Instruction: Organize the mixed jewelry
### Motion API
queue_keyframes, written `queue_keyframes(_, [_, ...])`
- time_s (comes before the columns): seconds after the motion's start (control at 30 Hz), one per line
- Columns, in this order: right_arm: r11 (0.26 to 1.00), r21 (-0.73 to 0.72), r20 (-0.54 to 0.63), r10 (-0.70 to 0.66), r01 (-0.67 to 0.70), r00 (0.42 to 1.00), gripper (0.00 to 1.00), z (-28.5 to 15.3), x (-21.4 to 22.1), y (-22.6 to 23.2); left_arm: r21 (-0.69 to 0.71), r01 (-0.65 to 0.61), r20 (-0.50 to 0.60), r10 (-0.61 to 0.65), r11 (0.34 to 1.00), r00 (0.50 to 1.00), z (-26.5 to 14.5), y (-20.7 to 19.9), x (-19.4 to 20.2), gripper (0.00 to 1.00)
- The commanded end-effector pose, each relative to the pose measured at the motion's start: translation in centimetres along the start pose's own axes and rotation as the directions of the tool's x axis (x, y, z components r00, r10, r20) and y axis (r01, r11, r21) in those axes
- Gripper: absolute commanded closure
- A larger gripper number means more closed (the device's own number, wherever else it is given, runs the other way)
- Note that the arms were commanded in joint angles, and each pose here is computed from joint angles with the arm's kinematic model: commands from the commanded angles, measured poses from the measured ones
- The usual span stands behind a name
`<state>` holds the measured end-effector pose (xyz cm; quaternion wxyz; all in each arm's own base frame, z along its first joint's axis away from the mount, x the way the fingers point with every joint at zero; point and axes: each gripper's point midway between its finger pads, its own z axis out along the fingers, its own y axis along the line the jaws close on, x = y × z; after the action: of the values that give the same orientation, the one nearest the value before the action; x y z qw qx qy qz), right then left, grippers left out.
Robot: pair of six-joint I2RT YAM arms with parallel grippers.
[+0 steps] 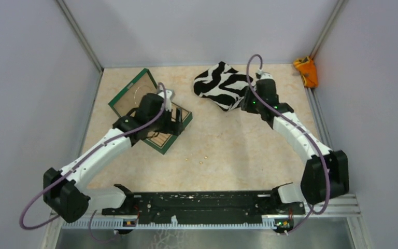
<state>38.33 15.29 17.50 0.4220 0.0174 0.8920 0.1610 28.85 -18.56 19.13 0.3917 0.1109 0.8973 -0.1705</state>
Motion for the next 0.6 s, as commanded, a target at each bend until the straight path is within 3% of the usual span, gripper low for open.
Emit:
queue_keyframes(0.0, [0.993, 0.04, 0.139, 0.104, -0.11, 0.985, 0.65, -2.9, -1.3, -2.1, -0.028, -0.018, -0.034, 0.017, 0.999, 0.999, 2.3, -2.1, 2.7, 0.13])
queue_keyframes(0.23, [0.992, 0.071, 0.17, 0.089, -0.102, 0.981, 0.62, -3.7, -2.1, -2.8, -0.012, -0.021, -0.224, 0.018, 1.0, 0.974, 4.8, -5.5, 12.4, 0.27])
queue_keyframes(0.37, [0.992, 0.046, 0.153, 0.106, -0.114, 0.983, 0.62, -2.7, -1.7, -2.4, -0.013, -0.018, -0.229, 0.014, 1.0, 0.973, 5.3, -7.0, 14.3, 0.31])
queue_keyframes(0.57, [0.991, -0.005, 0.137, 0.131, -0.132, 0.982, 0.62, -1.9, -1.3, -1.5, -0.112, 0.006, -0.215, -0.03, 0.994, 0.976, 6.5, -6.2, 15.2, 0.39])
